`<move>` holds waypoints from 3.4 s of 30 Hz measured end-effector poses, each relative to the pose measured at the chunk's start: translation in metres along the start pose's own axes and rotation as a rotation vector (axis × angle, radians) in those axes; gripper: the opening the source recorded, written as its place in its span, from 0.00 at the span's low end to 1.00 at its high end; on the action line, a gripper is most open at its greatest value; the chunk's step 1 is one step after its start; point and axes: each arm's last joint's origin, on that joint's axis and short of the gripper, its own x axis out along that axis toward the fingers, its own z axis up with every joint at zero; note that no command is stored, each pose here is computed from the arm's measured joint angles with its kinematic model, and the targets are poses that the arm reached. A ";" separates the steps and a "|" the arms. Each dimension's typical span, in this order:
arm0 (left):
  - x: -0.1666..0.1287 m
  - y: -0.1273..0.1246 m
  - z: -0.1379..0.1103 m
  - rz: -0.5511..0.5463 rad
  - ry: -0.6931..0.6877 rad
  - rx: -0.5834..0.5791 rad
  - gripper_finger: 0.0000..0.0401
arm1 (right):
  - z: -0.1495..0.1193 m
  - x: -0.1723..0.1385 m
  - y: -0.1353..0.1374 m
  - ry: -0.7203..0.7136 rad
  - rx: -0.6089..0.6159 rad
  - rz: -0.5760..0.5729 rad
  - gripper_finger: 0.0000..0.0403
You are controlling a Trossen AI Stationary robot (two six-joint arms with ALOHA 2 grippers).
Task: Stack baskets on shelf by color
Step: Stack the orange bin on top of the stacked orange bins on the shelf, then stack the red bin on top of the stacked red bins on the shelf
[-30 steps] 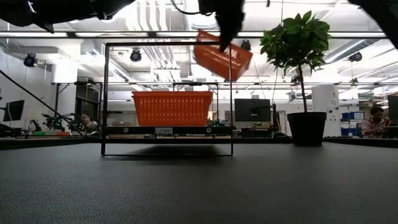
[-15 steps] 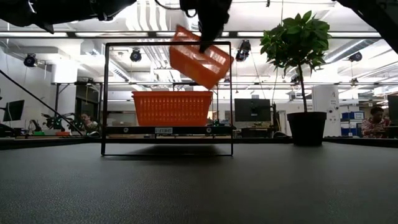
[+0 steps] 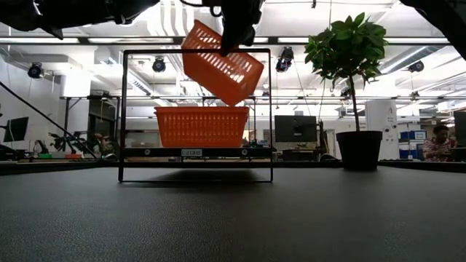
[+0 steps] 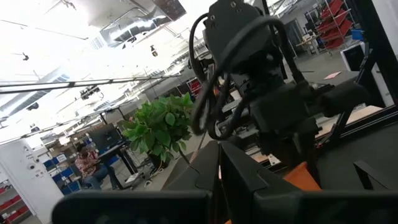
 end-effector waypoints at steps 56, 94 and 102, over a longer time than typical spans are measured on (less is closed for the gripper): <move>0.000 0.000 -0.001 -0.005 0.010 -0.012 0.00 | 0.002 0.012 0.004 -0.166 -0.102 0.142 0.02; 0.000 -0.001 -0.001 -0.005 0.009 -0.014 0.00 | -0.002 0.071 -0.006 -0.231 -0.047 0.120 0.02; 0.000 -0.001 -0.001 -0.006 0.010 -0.014 0.00 | 0.001 0.062 -0.006 -0.243 -0.060 0.118 0.02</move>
